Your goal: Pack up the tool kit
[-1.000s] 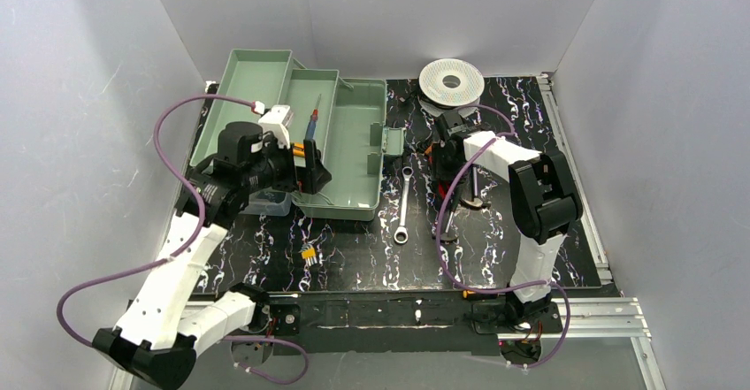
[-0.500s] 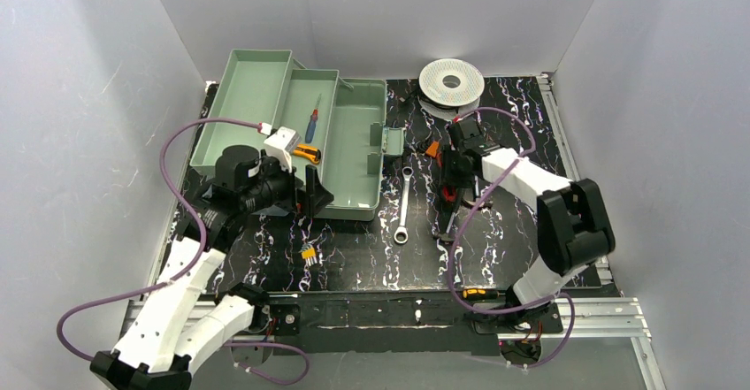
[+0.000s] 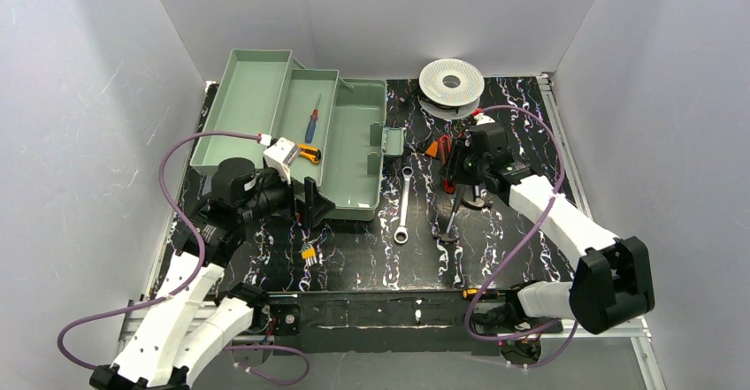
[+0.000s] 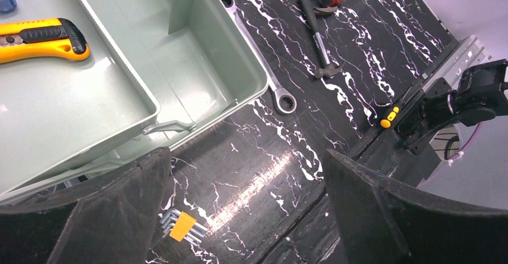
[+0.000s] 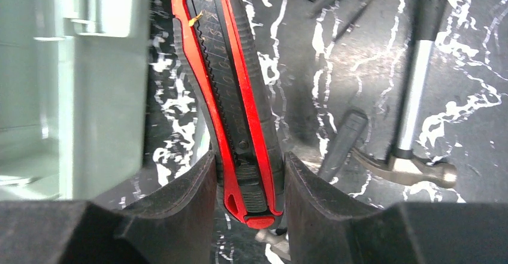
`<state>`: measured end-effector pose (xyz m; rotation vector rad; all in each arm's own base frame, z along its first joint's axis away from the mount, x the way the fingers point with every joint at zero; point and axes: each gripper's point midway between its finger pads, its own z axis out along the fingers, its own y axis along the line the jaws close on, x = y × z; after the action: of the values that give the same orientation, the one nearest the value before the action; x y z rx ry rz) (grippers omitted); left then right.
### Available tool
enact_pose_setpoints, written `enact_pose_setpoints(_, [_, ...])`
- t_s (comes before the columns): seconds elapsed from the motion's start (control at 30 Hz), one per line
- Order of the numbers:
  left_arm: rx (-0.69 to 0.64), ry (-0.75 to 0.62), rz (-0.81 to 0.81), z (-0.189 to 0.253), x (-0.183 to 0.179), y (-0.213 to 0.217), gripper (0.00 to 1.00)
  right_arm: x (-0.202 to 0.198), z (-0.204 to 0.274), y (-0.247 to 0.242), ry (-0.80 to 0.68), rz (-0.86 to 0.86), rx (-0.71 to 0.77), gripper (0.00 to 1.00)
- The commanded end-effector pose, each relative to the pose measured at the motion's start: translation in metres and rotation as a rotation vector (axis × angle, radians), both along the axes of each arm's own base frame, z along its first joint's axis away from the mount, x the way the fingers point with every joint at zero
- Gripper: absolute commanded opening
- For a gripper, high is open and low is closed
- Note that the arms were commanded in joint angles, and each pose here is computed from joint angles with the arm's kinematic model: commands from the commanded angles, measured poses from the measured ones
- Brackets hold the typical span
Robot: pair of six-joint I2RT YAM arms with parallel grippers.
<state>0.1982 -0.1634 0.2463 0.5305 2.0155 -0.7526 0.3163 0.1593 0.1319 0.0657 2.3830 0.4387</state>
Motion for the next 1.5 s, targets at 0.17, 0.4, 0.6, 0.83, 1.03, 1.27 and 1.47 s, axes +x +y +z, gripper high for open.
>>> enact_pose_setpoints(0.17, [-0.007, -0.05, -0.011, 0.006, -0.003, 0.001, 0.98, -0.004, 0.071, 0.052, -0.133, 0.15, 0.305, 0.06])
enact_pose_setpoints(0.4, [-0.018, -0.038, 0.038, 0.004, 0.002, 0.004, 0.98, -0.013, 0.102, 0.095, -0.151, 0.259, 0.437, 0.06])
enact_pose_setpoints(0.6, [-0.116, 0.093, 0.056, 0.006, 0.01, -0.013, 0.98, -0.019, 0.13, 0.116, -0.182, 0.31, 0.603, 0.06])
enact_pose_setpoints(0.83, [-0.224, 0.167, 0.111, 0.018, 0.026, -0.028, 0.97, -0.04, 0.154, 0.137, -0.248, 0.413, 0.671, 0.06])
enact_pose_setpoints(1.03, [-0.336, 0.159, 0.13, 0.042, 0.045, -0.048, 0.94, -0.051, 0.147, 0.149, -0.276, 0.449, 0.607, 0.06])
enact_pose_setpoints(1.27, [-0.336, 0.155, 0.104, 0.045, 0.061, -0.078, 0.88, -0.065, 0.148, 0.163, -0.304, 0.502, 0.577, 0.07])
enact_pose_setpoints(1.47, [-0.31, 0.138, 0.114, 0.041, 0.073, -0.09, 0.8, -0.077, 0.151, 0.17, -0.322, 0.534, 0.572, 0.07])
